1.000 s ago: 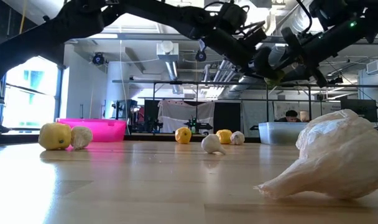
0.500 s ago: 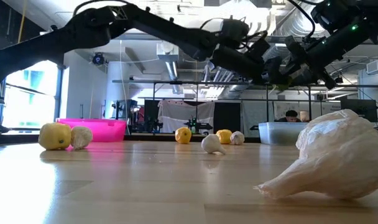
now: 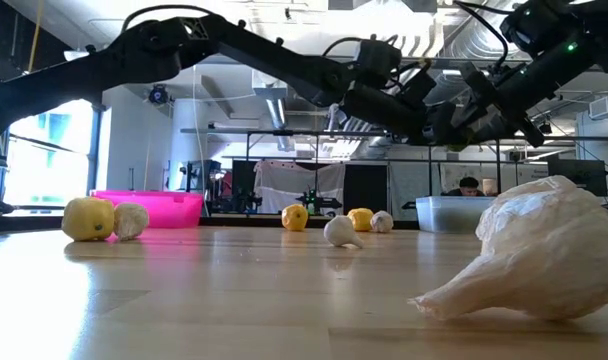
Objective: Sort produce into baskets
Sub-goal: Put the lime into the transparent bin
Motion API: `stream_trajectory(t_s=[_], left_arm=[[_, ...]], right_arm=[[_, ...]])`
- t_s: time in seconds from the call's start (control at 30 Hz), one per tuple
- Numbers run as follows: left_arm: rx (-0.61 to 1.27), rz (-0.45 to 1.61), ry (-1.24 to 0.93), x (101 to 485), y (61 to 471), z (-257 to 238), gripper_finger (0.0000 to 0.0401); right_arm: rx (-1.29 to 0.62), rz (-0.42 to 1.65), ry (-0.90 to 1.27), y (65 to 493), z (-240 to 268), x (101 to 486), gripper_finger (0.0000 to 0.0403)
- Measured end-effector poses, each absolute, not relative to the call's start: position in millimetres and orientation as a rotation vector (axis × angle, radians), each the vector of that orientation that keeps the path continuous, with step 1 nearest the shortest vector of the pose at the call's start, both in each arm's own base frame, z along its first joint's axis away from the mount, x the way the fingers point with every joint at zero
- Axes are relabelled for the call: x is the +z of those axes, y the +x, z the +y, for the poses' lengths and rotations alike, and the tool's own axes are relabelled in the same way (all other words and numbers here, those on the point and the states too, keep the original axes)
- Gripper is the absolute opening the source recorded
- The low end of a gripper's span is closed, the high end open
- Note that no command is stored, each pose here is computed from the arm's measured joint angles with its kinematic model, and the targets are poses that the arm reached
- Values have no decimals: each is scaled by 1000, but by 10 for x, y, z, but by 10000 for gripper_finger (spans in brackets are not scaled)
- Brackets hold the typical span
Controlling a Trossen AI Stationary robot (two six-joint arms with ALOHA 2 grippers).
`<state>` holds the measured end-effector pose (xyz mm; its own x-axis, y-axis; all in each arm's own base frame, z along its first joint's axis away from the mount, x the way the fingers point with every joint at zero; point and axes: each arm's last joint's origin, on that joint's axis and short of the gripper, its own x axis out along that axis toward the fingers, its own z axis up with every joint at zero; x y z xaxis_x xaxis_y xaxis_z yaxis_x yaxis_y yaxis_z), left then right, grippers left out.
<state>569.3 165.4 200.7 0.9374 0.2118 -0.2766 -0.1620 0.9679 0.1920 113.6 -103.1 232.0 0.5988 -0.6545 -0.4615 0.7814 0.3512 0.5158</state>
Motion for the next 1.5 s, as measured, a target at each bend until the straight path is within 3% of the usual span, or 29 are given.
stream_trajectory(t_s=[0.2,0.47,0.83,1.0,1.3,1.5], left_arm=[[179,340,165,1969,5715,1536,227],[171,365,68,1958,5678,1620,268],[203,415,88,1908,5648,1673,265],[205,411,90,1860,5652,1657,221],[175,338,119,1673,5715,1411,96],[163,311,144,1604,5706,1335,31]], right_arm=[[-926,220,783,1131,-1018,2296,149],[-912,207,786,1138,-1021,2307,149],[-918,211,788,1132,-1022,2306,149],[-1055,243,756,1057,-1057,2260,149],[-1341,342,686,938,-1200,2131,149],[-1433,461,671,958,-1397,1956,149]])
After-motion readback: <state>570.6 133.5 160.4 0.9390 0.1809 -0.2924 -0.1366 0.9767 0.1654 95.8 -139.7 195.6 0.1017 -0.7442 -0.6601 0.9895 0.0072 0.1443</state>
